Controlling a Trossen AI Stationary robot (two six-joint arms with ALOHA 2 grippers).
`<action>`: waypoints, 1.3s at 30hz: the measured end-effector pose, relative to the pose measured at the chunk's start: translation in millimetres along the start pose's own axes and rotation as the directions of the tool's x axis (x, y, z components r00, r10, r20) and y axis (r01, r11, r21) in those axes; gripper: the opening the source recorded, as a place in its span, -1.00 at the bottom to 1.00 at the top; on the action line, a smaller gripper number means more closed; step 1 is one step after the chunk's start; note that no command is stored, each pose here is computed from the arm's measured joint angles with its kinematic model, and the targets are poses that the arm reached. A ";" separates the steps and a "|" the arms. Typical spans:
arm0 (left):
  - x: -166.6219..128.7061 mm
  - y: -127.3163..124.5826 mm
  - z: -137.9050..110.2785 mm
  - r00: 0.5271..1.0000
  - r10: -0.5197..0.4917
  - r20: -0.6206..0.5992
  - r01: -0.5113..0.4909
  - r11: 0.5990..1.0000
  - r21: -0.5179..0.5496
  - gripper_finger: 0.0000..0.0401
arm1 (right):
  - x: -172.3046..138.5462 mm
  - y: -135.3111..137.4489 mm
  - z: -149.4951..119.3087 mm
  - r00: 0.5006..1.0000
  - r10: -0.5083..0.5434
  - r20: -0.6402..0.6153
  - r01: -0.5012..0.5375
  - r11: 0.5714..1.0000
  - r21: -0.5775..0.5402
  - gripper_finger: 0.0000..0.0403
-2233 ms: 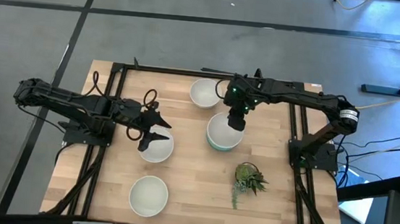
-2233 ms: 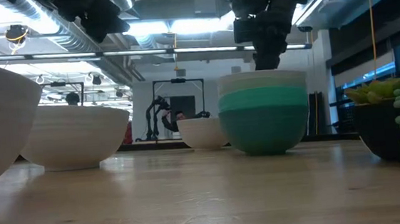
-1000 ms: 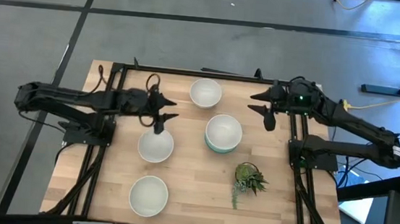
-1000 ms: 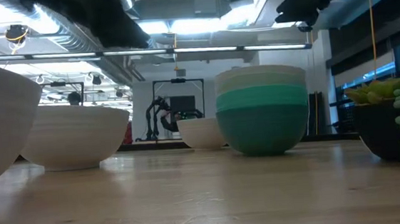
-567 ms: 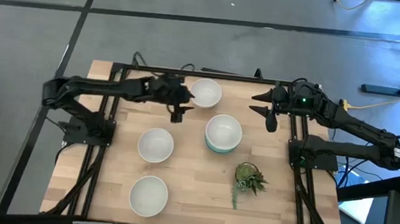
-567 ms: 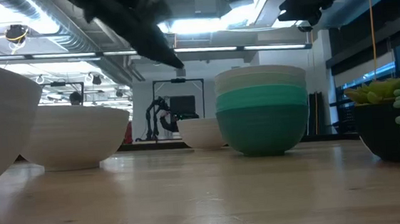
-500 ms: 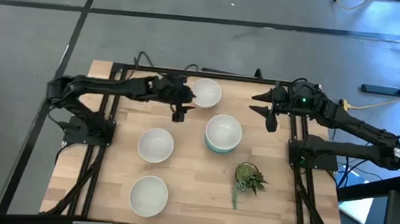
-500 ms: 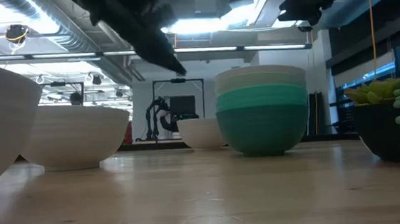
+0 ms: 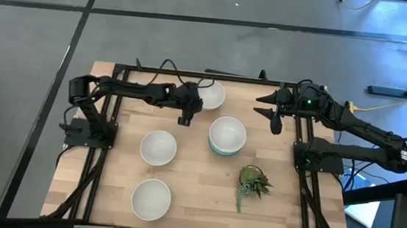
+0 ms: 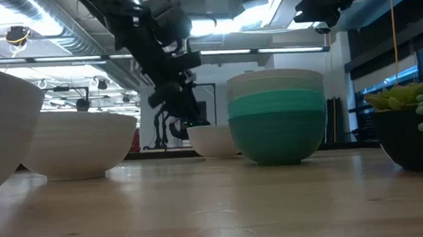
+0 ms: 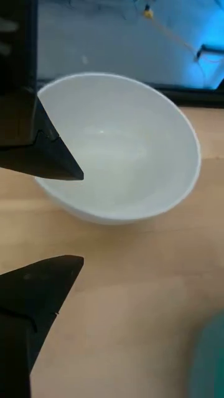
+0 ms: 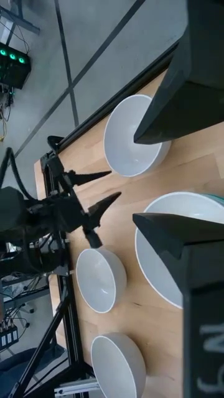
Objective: Nest bowls inside each other
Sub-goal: Stack the top white bowl on the middle right white bowl
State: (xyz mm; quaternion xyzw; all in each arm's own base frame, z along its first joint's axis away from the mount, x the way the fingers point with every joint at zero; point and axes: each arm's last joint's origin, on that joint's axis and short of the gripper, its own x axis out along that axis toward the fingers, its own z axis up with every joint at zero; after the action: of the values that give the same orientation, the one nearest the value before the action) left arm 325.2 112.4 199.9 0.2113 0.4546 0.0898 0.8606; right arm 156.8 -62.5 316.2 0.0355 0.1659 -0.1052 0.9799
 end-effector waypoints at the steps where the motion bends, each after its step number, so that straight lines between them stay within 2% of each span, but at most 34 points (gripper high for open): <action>1: 1.1 0.7 -0.8 1.000 0.003 -0.005 -0.003 1.000 0.011 0.02 | 0.0 0.0 0.0 1.000 0.000 0.000 0.000 1.000 0.000 -0.04; 19: 3.2 7.2 1.1 0.998 -0.009 0.066 0.008 1.000 0.019 0.01 | 0.0 0.0 0.0 1.000 0.001 0.000 -0.001 1.000 0.000 -0.04; 27: 18.9 -1.6 -2.7 0.999 -0.046 0.026 0.047 0.999 -0.026 0.01 | 0.1 0.2 -2.4 1.000 0.002 -0.025 -0.002 1.000 0.005 -0.04; 35: 24.6 -3.0 -4.2 1.000 -0.020 -0.001 0.020 0.999 -0.041 0.01 | 0.2 0.2 -4.4 0.999 0.003 -0.044 -0.003 1.000 0.013 -0.04; 39: 27.8 -1.4 -7.1 1.000 -0.003 -0.021 0.001 0.998 -0.066 -0.07 | 0.2 0.2 -4.4 0.999 0.003 -0.044 -0.003 1.000 0.013 -0.04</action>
State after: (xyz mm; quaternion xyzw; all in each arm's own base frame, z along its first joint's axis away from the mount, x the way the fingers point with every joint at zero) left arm 335.2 122.9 175.1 0.1816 0.4606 0.1060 0.8624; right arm 155.6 -61.9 312.0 0.0443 0.1870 -0.1040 0.9758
